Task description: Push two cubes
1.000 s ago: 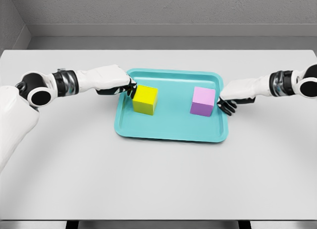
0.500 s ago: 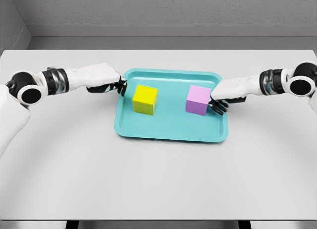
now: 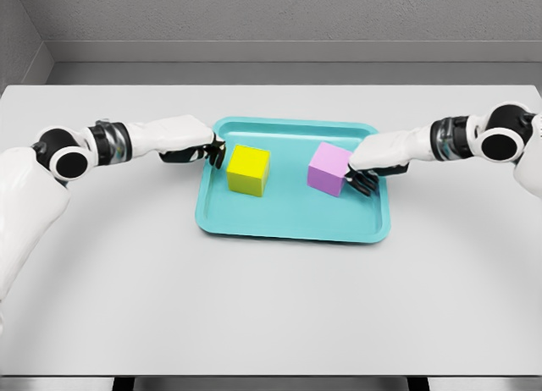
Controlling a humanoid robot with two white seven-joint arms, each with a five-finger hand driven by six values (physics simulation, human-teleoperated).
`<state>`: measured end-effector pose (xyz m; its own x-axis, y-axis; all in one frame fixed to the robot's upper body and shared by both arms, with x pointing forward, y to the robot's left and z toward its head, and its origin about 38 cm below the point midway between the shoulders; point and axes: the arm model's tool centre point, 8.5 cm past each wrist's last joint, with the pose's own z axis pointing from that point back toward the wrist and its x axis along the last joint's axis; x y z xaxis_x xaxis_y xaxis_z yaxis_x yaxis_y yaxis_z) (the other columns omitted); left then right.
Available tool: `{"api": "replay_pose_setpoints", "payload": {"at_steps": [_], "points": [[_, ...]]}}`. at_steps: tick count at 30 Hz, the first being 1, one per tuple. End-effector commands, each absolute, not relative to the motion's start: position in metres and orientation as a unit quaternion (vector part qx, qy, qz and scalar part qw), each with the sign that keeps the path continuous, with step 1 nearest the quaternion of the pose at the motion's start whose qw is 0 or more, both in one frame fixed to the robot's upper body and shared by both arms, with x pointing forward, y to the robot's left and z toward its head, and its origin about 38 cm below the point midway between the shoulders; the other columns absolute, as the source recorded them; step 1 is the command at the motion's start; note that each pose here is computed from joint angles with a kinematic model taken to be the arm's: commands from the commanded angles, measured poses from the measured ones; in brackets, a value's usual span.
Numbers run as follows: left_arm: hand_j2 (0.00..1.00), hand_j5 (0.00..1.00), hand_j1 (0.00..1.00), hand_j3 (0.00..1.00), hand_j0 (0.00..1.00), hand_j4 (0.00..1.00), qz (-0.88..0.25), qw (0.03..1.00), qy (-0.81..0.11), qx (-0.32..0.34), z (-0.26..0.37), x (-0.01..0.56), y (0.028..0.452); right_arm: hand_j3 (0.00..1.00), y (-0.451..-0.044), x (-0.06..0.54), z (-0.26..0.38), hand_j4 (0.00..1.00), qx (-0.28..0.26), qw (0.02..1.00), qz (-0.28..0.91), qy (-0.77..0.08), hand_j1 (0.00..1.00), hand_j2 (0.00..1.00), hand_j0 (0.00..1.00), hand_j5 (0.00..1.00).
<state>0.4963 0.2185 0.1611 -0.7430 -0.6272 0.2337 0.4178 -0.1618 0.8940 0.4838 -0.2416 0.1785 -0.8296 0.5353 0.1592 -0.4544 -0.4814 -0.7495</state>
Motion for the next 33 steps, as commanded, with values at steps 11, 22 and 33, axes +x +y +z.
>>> {"api": "replay_pose_setpoints", "payload": {"at_steps": [11, 22, 33], "points": [[0.35, 0.35, 0.35, 0.35, 0.35, 0.35, -0.755, 0.344, -0.552, 0.085, 0.157, 0.494, 0.209, 0.13, -0.26, 0.494, 0.173, 0.13, -0.066, 0.313, 0.858, -0.401, 0.13, 0.13, 0.13, 0.13], [0.35, 0.35, 0.35, 0.35, 0.35, 0.35, -0.753, 0.337, -0.56, 0.077, 0.157, 0.493, 0.197, 0.13, -0.247, 0.505, 0.166, 0.13, -0.069, 0.316, 0.86, -0.393, 0.13, 0.13, 0.13, 0.13], [0.35, 0.35, 0.35, 0.35, 0.35, 0.35, -0.751, 0.333, -0.567, 0.07, 0.157, 0.492, 0.187, 0.13, -0.242, 0.51, 0.168, 0.13, -0.076, 0.313, 0.863, -0.389, 0.13, 0.13, 0.13, 0.13]]}}
